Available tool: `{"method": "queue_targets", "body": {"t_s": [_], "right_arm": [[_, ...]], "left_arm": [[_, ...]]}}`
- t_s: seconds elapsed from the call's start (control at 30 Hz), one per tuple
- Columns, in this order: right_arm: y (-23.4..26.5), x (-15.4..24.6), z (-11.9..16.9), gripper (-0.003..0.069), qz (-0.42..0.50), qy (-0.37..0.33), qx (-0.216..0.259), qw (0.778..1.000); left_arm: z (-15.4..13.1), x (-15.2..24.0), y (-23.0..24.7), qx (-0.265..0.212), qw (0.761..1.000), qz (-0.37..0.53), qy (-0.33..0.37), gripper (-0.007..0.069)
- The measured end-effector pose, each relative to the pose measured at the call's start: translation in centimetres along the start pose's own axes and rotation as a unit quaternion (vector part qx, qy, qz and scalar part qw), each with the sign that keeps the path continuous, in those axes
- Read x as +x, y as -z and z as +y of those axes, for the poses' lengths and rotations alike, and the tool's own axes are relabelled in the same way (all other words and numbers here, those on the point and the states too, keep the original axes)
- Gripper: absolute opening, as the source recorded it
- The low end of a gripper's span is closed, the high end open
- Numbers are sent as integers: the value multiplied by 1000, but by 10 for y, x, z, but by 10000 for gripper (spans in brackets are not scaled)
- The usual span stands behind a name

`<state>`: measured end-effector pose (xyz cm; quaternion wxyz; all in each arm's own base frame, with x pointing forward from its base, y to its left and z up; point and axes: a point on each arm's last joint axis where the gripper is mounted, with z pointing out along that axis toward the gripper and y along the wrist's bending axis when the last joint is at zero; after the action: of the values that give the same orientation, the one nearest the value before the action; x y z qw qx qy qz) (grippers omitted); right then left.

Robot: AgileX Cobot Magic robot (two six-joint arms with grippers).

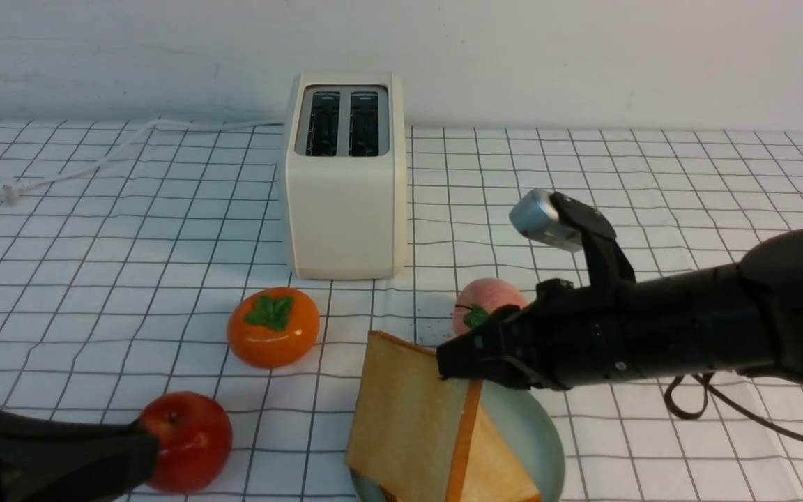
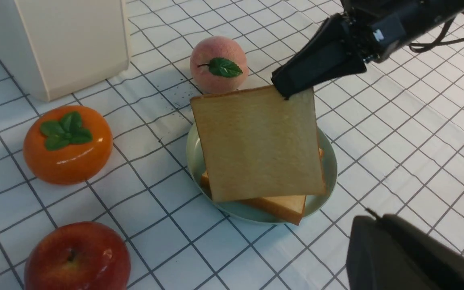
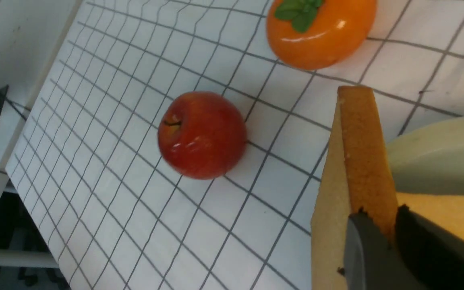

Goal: Take toasted bread from bread machine on white checkered table place on plate.
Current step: 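Place the held slice of bread on top of the slice on the plate with the right gripper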

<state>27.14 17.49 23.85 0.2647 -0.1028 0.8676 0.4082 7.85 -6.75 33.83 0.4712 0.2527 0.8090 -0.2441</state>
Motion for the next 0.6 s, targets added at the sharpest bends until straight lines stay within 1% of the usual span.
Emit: {"method": "queue_targets", "body": {"t_s": [0.13,0.27,0.33,0.37,0.43,0.47,0.5,0.6], "right_arm": [[0,-2,-8,83,-3,-13,5,1000],[0,-3,-9,88,-2,-15,4,1000],[0,-2,-8,138,4,-15,-3,1000],[0,-1,-8,144,5,-15,-4,1000],[0,1,-8,245,17,0,-4,1000],[0,1,-8,254,18,2,-3,1000],[1,3,-10,335,30,15,5,999],[3,4,-17,429,43,15,27,999]], "left_arm": [[0,1,0,1,1000,4,0,-13],[0,0,0,1,1000,2,0,-13],[0,0,0,1,1000,2,0,-13],[0,0,0,1,1000,2,0,-13],[0,0,0,0,1000,0,0,-13],[0,0,0,0,1000,0,0,-13],[0,0,0,-1,1000,-2,0,-13],[0,0,0,-1,1000,-2,0,-13]]}}
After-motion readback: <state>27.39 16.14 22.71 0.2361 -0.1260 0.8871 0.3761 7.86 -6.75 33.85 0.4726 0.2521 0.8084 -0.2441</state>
